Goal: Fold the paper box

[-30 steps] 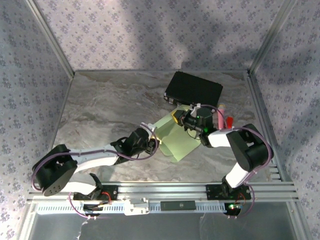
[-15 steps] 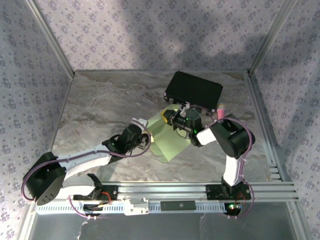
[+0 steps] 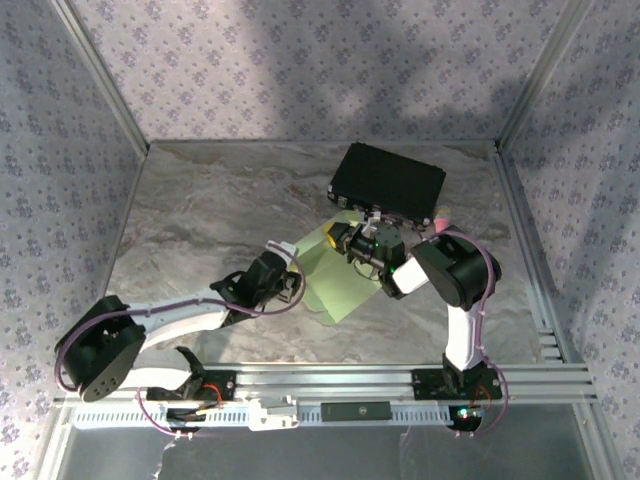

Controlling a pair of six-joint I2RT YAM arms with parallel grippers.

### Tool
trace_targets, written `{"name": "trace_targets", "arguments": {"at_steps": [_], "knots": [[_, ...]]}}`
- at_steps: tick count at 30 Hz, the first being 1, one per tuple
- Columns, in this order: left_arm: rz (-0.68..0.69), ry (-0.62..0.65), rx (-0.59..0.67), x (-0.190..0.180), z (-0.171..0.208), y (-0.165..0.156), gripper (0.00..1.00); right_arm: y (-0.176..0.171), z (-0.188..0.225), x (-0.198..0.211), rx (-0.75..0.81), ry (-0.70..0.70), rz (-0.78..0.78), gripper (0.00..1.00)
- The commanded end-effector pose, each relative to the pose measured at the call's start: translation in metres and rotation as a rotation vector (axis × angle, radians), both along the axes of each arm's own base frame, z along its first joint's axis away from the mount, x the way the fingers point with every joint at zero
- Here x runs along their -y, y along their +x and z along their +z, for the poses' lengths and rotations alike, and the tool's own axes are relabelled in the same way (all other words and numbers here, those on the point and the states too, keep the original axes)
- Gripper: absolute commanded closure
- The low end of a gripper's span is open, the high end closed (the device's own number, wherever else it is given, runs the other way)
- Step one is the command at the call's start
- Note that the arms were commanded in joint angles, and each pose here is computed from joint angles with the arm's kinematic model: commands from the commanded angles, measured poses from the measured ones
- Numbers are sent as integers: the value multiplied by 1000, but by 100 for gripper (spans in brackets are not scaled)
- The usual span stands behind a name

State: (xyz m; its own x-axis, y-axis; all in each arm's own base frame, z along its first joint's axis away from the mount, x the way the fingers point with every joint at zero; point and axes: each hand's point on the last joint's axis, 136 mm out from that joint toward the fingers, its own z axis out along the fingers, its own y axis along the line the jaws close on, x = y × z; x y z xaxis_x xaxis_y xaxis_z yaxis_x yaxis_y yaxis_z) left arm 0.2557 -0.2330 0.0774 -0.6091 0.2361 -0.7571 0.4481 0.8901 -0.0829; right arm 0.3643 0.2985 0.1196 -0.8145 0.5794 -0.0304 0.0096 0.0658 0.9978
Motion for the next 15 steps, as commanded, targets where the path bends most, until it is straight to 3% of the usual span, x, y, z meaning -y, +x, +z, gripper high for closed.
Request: {"name": "trace_targets", "arguments": {"at_steps": [1,15], "knots": [[-9,-33,15,9,1,0,56,-2,-1,1,30,-4,17,100],[22,-29,54,15,-3,10,63,-4,-1,-1,21,2,21,100]]}}
